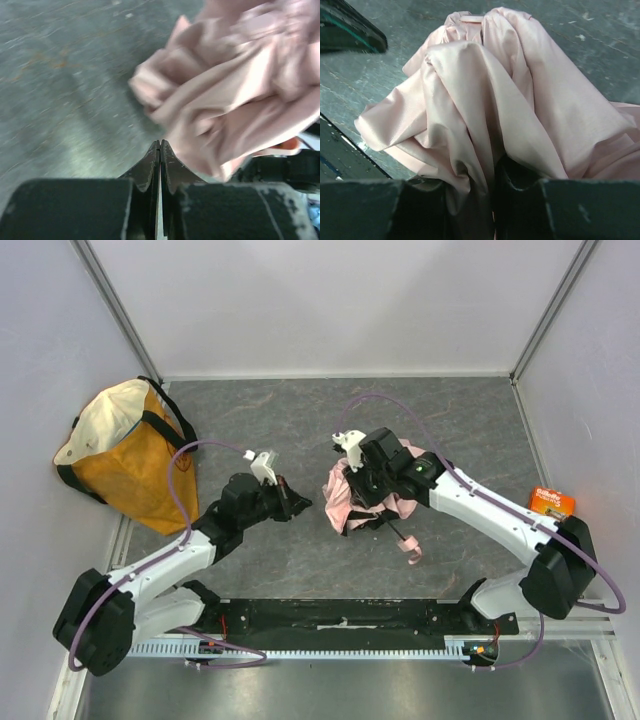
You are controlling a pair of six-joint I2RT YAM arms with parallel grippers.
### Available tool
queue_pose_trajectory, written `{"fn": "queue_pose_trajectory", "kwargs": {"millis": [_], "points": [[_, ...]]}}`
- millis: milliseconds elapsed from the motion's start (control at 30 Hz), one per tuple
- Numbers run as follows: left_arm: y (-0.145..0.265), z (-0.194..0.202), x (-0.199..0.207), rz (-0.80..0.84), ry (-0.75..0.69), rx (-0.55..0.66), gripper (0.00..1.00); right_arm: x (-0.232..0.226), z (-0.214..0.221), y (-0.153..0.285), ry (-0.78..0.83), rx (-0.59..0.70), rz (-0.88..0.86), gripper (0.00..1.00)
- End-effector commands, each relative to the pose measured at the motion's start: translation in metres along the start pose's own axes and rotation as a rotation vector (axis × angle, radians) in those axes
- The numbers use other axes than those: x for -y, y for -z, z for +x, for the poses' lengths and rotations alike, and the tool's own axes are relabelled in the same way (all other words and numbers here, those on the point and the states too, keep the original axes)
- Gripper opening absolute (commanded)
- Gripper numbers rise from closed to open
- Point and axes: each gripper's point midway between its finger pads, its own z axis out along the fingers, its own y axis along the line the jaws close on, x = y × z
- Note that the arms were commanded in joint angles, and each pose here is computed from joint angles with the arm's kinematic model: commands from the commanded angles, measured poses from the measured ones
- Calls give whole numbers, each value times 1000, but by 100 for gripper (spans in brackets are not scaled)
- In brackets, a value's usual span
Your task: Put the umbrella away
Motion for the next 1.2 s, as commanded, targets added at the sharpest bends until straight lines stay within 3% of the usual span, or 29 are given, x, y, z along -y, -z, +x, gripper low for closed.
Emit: {"fn": "queue_pose_trajectory", "kwargs": {"millis": [0,67,133,200,267,400,733,767,867,967,1067,1167], "points": [[14,17,-30,-105,-63,-66,9,13,-37,38,41,125,65,0],[19,13,-13,-29,-57,-53,26,15,-40,43,47,137,75,0],[27,11,19,132,-39,-33,49,13,-44,46,49,150,67,0],[37,11,52,306,15,-40,65,11,-47,48,45,153,61,0],[43,13,67,370,45,-47,72,13,-50,50,41,158,70,0],[42,14,80,362,-4,-18,76,8,-58,54,26,181,51,0],[-1,5,92,305,10,-82,62,-3,-72,66,-7,228,-1,0],[-5,6,91,295,20,-88,57,-4,-74,68,-11,237,-3,0],[-12,14,73,212,42,-109,27,-5,-80,76,-19,278,-3,0],[-3,29,66,228,30,-132,5,4,-88,86,-43,322,42,0],[20,39,62,260,30,-106,2,22,-94,95,-78,357,108,0],[36,48,37,160,32,-84,2,25,-100,106,-85,403,100,0]]}}
